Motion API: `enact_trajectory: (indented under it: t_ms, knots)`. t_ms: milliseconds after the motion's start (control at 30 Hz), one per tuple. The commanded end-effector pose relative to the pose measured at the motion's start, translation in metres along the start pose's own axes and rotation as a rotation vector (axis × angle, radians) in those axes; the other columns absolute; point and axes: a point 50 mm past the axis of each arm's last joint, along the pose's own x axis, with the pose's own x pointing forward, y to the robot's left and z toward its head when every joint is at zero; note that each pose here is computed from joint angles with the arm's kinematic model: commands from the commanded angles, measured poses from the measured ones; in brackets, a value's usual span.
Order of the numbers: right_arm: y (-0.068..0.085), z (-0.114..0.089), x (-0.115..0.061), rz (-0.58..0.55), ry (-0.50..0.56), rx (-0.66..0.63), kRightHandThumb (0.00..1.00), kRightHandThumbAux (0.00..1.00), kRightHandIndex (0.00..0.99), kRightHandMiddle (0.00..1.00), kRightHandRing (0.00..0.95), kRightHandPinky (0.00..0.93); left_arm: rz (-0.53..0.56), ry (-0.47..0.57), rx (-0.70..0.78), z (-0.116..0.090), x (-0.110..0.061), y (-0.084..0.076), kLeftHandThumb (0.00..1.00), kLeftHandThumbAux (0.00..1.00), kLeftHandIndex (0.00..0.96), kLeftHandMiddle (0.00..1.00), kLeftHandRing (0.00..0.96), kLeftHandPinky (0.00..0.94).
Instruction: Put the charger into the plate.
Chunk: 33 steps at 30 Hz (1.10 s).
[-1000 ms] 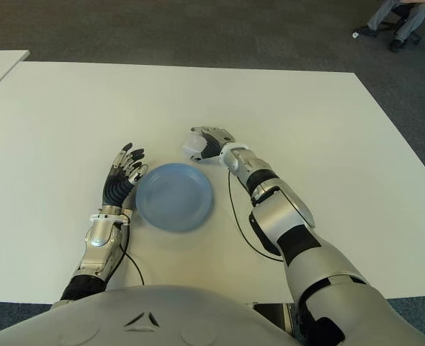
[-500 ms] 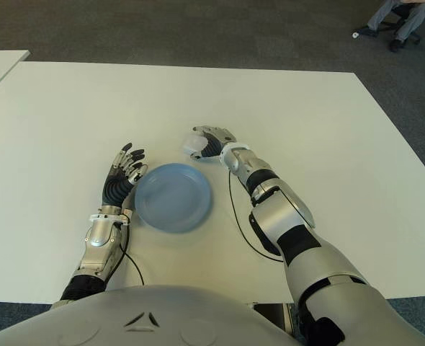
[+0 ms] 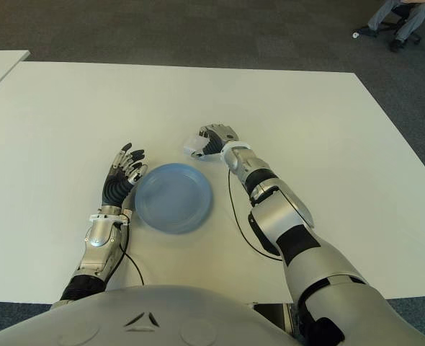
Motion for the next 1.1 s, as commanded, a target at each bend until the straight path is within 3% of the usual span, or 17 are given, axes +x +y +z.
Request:
enact_trajectory:
  t_ms: [33,167,300,600,767,1000,1033,1100]
  knots:
    - [0.0165,-0.0082,-0.0047,0.041,0.091,-0.045,0.788,0.667,0.393,0.509,0.608,0.577,0.01,0.069,0.01,-0.014,-0.0114,0.0048,0.0,0.596,0.066,0.228,0.21,0.182]
    - [0.0148,-0.0055,-0.0034,0.018,0.098,-0.068,0.834,0.675,0.403,0.499,0.634,0.595,0.013,0.07,0.006,-0.0147,-0.011,0.0046,0.0,0.594,0.062,0.228,0.213,0.189]
    - [0.0144,-0.0051,-0.0032,0.015,0.098,-0.081,0.929,0.657,0.446,0.478,0.509,0.589,0.017,0.071,0.004,-0.015,-0.011,0.0047,0.0,0.593,0.066,0.232,0.216,0.177]
    - [0.0127,-0.0037,-0.0027,0.007,0.076,-0.107,0.956,0.65,0.468,0.479,0.471,0.597,0.018,0.07,0.004,-0.0148,-0.0097,0.0032,0.0,0.569,0.066,0.235,0.22,0.156]
    - [0.012,-0.0042,-0.0029,-0.007,0.076,-0.106,0.95,0.657,0.404,0.487,0.502,0.732,0.017,0.068,-0.001,-0.0149,-0.0094,0.0026,0.0,0.563,0.067,0.234,0.215,0.146]
    - [0.0103,-0.005,-0.0029,-0.024,0.079,-0.098,0.948,0.659,0.386,0.496,0.515,0.793,0.022,0.066,-0.004,-0.0151,-0.0088,0.002,0.0,0.553,0.067,0.24,0.222,0.163]
    - [0.0101,-0.0052,-0.0029,-0.026,0.079,-0.098,0.912,0.666,0.39,0.506,0.62,0.804,0.022,0.065,-0.004,-0.0151,-0.0087,0.0019,0.0,0.551,0.067,0.243,0.224,0.164]
    - [0.0097,-0.0054,-0.003,-0.03,0.076,-0.099,0.88,0.672,0.394,0.515,0.713,0.814,0.023,0.064,-0.006,-0.0151,-0.0085,0.0019,0.0,0.55,0.066,0.245,0.226,0.168]
